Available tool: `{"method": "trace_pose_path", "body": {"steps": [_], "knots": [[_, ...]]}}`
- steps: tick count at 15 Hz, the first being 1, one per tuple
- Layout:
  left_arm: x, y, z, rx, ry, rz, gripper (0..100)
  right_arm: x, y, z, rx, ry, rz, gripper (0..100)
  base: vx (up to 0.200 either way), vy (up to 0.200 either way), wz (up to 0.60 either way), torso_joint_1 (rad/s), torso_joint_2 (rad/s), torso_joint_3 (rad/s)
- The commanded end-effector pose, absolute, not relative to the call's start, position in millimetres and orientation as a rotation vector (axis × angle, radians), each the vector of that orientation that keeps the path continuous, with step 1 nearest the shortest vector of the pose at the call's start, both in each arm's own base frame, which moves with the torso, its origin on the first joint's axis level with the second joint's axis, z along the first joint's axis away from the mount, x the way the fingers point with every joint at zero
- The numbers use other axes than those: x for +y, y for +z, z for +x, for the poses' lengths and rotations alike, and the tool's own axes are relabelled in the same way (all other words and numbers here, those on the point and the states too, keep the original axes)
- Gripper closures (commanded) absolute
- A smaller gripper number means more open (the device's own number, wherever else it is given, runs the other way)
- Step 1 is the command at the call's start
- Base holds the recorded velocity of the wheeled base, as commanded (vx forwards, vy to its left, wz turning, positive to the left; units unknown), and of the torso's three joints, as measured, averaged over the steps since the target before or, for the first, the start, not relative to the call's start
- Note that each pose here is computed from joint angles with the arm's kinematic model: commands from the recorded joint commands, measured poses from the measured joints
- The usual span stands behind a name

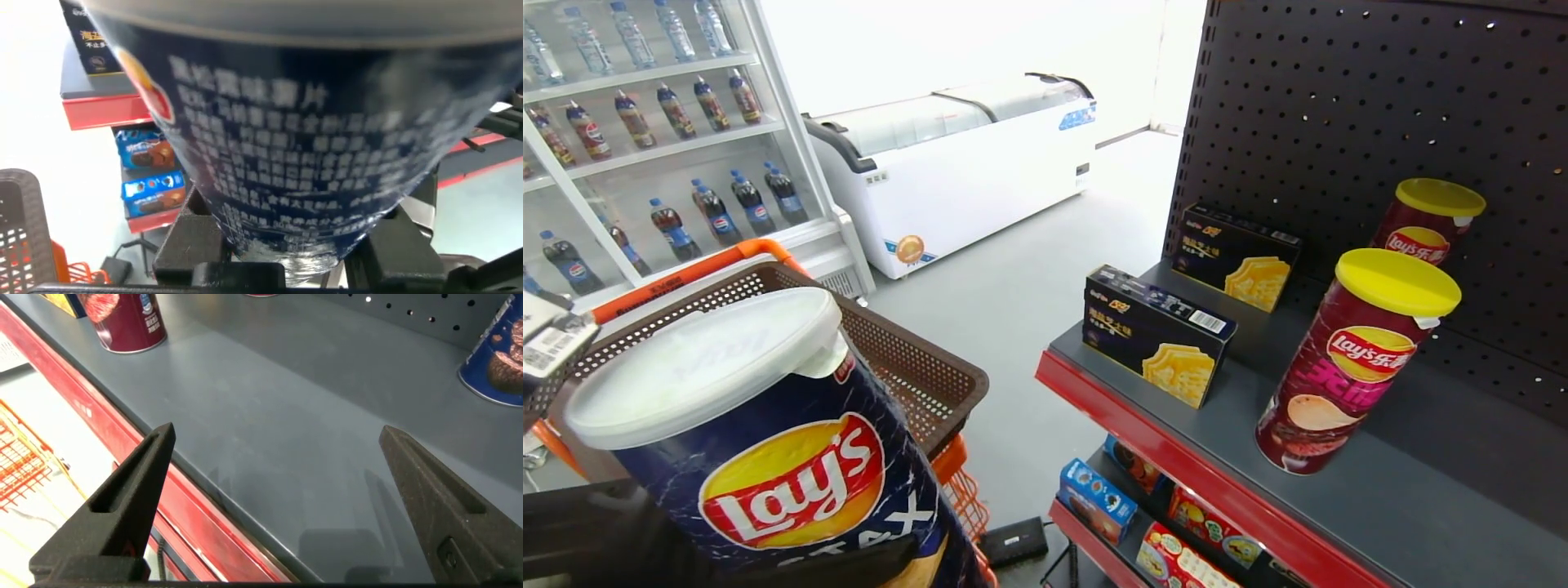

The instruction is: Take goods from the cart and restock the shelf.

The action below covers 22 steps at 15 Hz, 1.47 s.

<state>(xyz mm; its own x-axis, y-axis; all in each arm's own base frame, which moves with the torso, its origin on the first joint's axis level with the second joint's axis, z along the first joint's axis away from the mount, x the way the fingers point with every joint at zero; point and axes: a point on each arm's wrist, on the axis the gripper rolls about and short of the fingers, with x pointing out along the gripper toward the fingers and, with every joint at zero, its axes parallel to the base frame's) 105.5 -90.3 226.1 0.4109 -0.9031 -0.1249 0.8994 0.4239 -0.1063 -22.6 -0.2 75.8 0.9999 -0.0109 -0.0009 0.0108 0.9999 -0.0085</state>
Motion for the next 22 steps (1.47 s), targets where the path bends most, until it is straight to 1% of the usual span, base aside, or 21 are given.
{"method": "trace_pose_path", "body": {"steps": [1,3,10,11,22], "knots": [[-89.8,226.5,104.0,0.167,-1.138,-0.024,100,-0.2,75.9,-22.5,0.002,-0.011,-0.009,0,0.000,0.000,0.00,0.000,0.00,0.000],[-91.3,226.1,102.2,0.169,-1.155,-0.022,100,-0.2,75.9,-22.5,0.002,-0.011,-0.009,0,0.000,0.000,0.00,0.000,0.00,0.000],[-92.5,226.5,101.6,0.167,-1.166,-0.022,100,-0.2,75.9,-22.5,0.002,-0.009,-0.009,0,0.000,0.000,-0.60,0.001,0.00,0.002],[-94.8,226.3,99.5,0.170,-1.187,-0.020,100,-0.2,75.9,-22.5,0.002,-0.009,-0.009,0,0.000,0.000,-0.60,0.002,0.00,0.002],[-94.6,222.5,99.0,0.182,-1.188,-0.017,100,-0.2,75.9,-22.5,0.002,-0.009,-0.009,0,0.000,0.000,-0.60,0.002,0.00,0.002]]}}
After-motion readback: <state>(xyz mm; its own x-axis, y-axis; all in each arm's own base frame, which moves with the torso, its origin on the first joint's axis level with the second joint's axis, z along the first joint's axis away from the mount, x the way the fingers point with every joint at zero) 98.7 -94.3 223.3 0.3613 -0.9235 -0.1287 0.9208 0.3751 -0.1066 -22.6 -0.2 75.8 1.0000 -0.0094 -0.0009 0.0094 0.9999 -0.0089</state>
